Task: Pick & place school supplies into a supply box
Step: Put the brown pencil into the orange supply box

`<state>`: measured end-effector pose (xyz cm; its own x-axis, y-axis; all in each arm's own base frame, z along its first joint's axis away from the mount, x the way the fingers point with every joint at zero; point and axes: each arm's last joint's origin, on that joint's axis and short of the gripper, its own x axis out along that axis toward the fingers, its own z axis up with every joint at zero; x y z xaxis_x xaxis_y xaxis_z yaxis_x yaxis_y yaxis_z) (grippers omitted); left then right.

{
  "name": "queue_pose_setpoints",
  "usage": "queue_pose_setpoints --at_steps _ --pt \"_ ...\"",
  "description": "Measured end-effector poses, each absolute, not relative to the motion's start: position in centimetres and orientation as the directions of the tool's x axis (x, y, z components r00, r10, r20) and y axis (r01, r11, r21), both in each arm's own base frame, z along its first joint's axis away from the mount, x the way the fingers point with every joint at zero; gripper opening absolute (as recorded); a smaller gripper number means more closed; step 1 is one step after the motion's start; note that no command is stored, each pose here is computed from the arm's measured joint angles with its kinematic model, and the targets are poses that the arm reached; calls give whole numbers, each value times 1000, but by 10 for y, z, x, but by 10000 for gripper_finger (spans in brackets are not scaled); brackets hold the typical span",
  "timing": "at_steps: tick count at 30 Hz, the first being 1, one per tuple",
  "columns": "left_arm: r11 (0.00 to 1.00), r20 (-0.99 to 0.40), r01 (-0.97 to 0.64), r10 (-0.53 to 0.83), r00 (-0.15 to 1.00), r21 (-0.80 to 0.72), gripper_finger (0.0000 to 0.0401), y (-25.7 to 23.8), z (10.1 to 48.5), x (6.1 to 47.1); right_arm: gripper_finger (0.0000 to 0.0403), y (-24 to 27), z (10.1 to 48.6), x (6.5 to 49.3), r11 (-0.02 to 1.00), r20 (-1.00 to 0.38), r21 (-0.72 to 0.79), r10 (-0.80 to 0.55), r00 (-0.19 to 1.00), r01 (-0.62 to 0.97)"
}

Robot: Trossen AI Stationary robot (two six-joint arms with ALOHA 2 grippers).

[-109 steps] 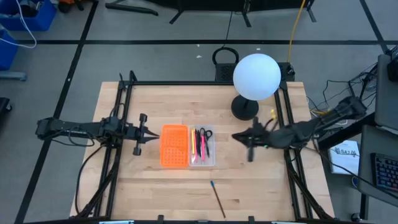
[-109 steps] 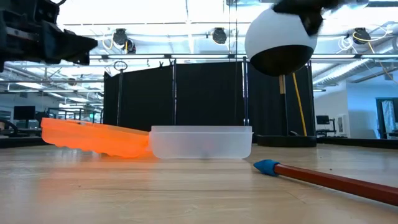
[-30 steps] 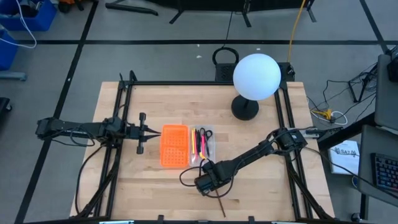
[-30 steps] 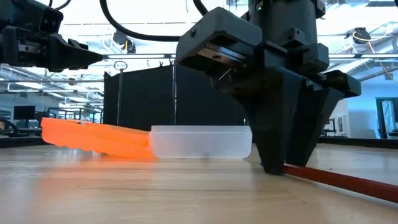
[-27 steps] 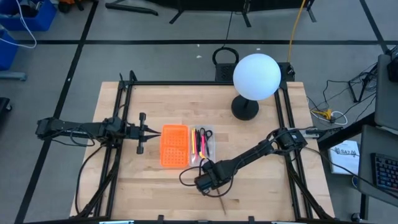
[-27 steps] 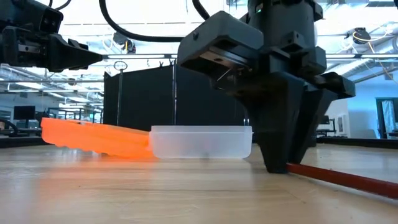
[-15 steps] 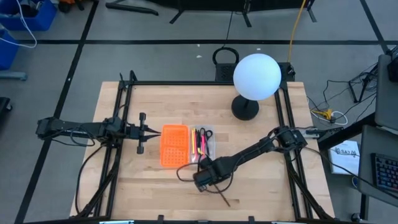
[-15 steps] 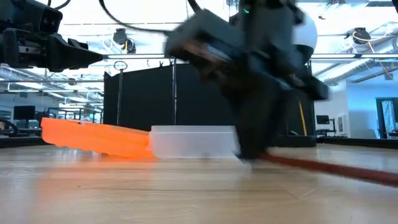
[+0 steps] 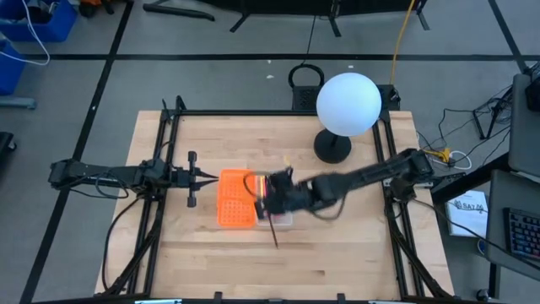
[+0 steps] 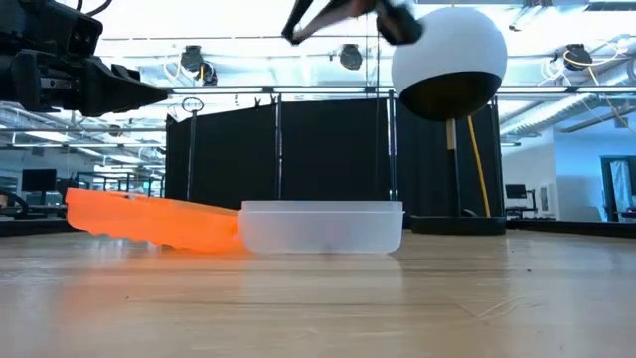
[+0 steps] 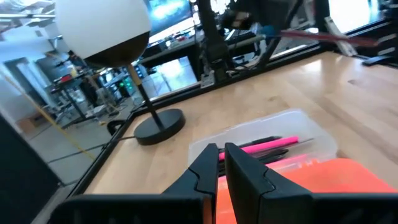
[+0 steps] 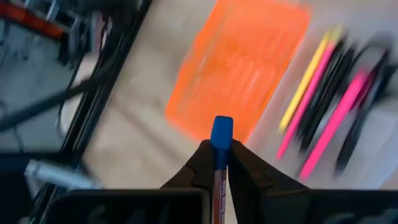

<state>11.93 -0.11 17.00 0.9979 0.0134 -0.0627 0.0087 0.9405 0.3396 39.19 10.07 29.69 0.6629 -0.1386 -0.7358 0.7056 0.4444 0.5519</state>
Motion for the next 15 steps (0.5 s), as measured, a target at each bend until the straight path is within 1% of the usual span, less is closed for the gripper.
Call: queue_pose_setpoints --at_steps 4,6,9,15 --pt "942 -63 -47 72 995 333 37 1 170 119 17 59 299 399 438 -735 527 -195 649 728" --pt "939 -63 -75 102 993 336 37 1 170 119 17 40 294 403 430 -732 542 -180 657 722" --pt "932 -62 -100 129 990 349 37 2 170 119 17 16 272 407 403 -725 574 -154 671 713" --pt "927 -57 -105 134 989 361 37 2 171 119 17 -17 222 400 344 -724 619 -99 683 706"
